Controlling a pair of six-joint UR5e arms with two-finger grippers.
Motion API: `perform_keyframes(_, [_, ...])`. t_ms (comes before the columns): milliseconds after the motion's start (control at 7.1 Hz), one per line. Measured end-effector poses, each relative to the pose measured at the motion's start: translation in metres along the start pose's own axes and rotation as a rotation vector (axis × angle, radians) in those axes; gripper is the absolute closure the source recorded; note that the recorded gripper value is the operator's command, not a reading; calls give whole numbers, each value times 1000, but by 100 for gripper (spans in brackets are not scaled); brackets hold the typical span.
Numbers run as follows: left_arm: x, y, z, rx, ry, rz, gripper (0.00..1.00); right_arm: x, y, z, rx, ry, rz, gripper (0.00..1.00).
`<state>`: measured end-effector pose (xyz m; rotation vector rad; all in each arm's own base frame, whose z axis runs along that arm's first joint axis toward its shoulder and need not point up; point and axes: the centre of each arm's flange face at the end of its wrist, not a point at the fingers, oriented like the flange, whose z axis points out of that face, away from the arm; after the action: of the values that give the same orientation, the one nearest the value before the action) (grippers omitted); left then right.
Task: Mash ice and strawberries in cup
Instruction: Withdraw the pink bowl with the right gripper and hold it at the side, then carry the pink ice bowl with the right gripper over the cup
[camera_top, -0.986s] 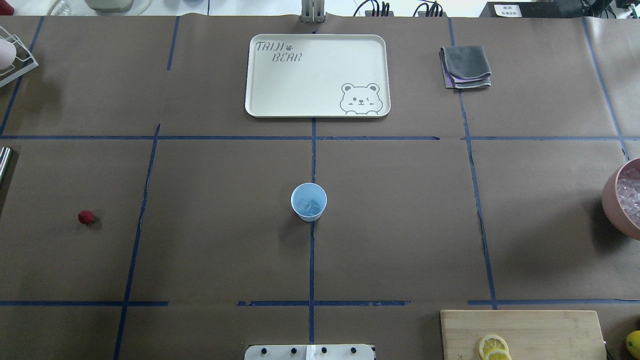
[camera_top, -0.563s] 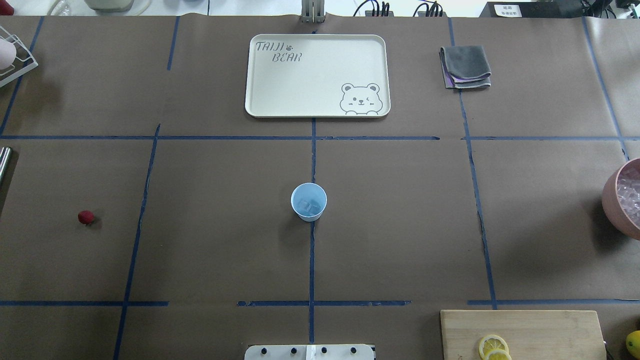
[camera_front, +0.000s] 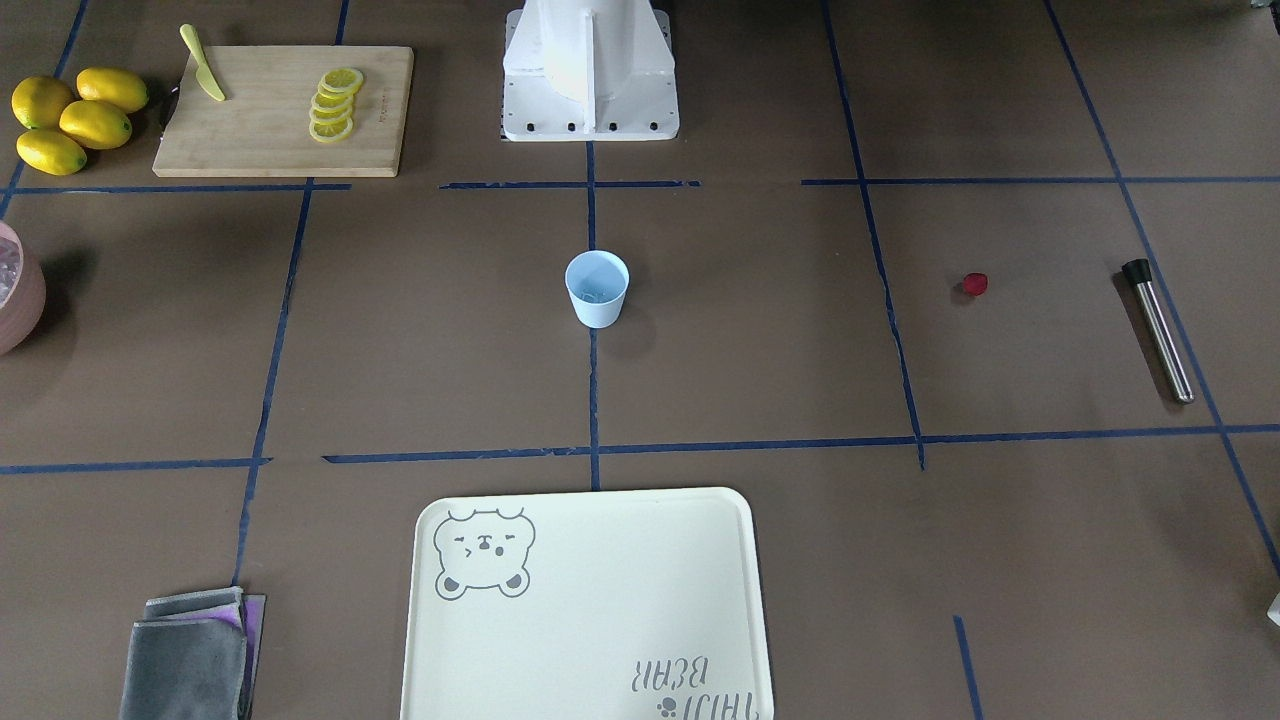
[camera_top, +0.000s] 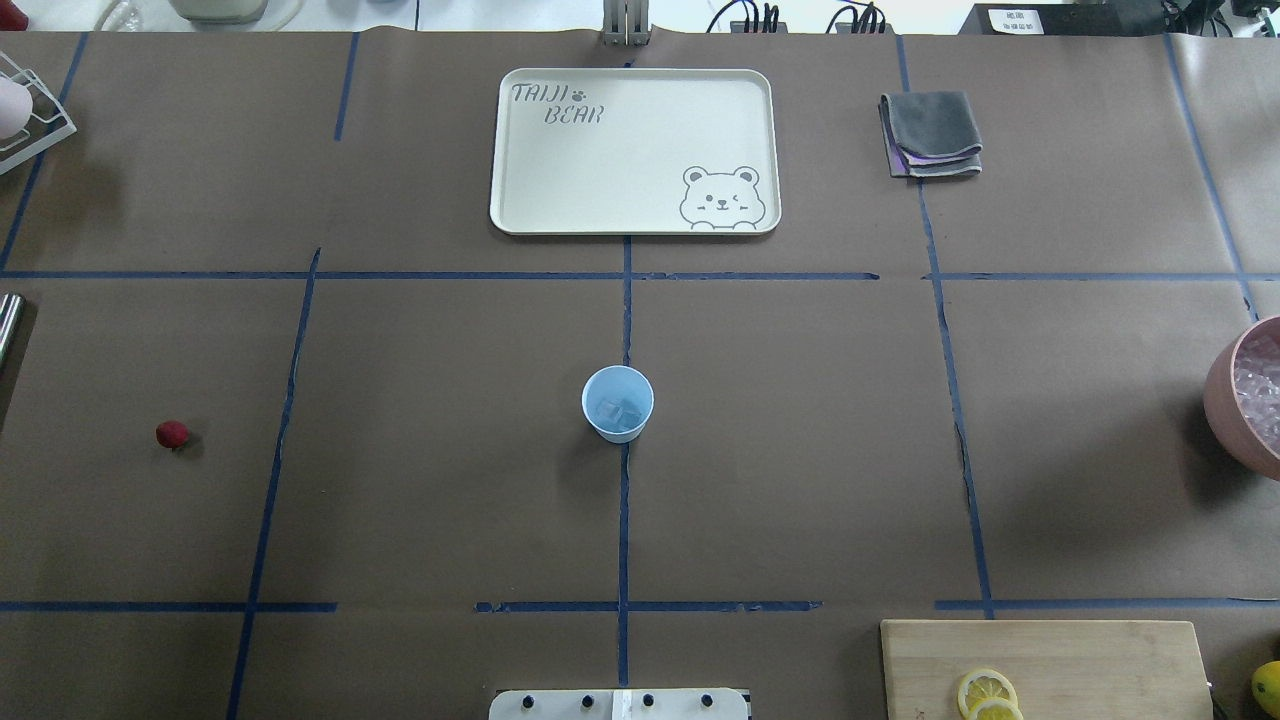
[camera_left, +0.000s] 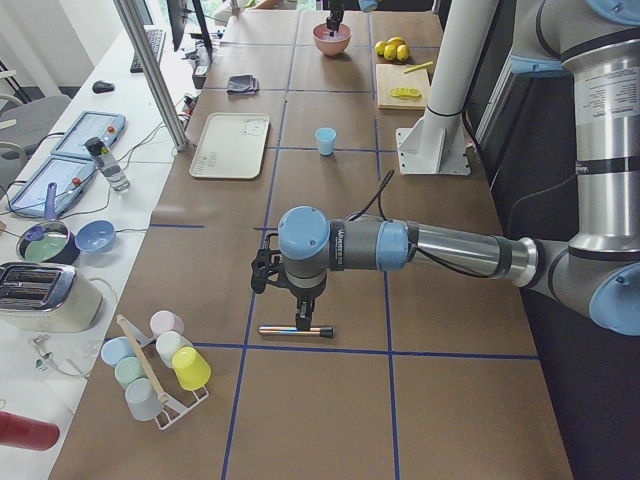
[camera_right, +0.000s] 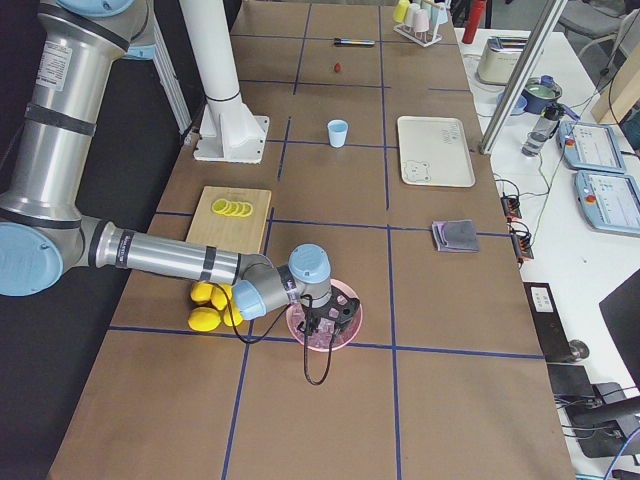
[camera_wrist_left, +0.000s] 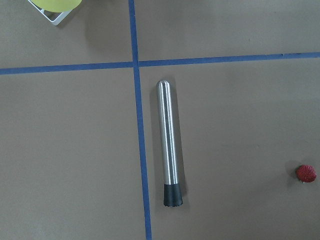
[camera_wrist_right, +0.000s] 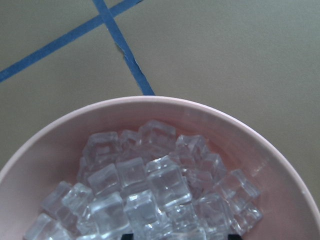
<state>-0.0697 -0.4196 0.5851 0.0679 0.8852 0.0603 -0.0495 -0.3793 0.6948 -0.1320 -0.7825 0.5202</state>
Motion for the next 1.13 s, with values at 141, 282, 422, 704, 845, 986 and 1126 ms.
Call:
perform_keyframes(141, [0,0,0,0,0,0,0,1,1,0,0,1,-1,100])
perform_keyframes(282, [0,0,0,0,0,0,0,-1,2,-2,2,-2,-4,100])
perform_keyframes(422, [0,0,0,0,0,0,0,-10,5,-12,12,-17,-16,100])
perform_keyframes(704, [2,0,-2,3,0,3,0,-57,22,-51,47,-87,-34,100])
perform_keyframes(845, [3,0,-2,4,0,4,0,-106,39,-66,41,-140,-2,100])
perform_keyframes(986, [3,0,-3,5,0,5,0,-169,60,-76,10,-203,44,100])
perform_keyframes(1126, [3,0,-3,4,0,5,0,-234,83,-83,-40,-269,80,100])
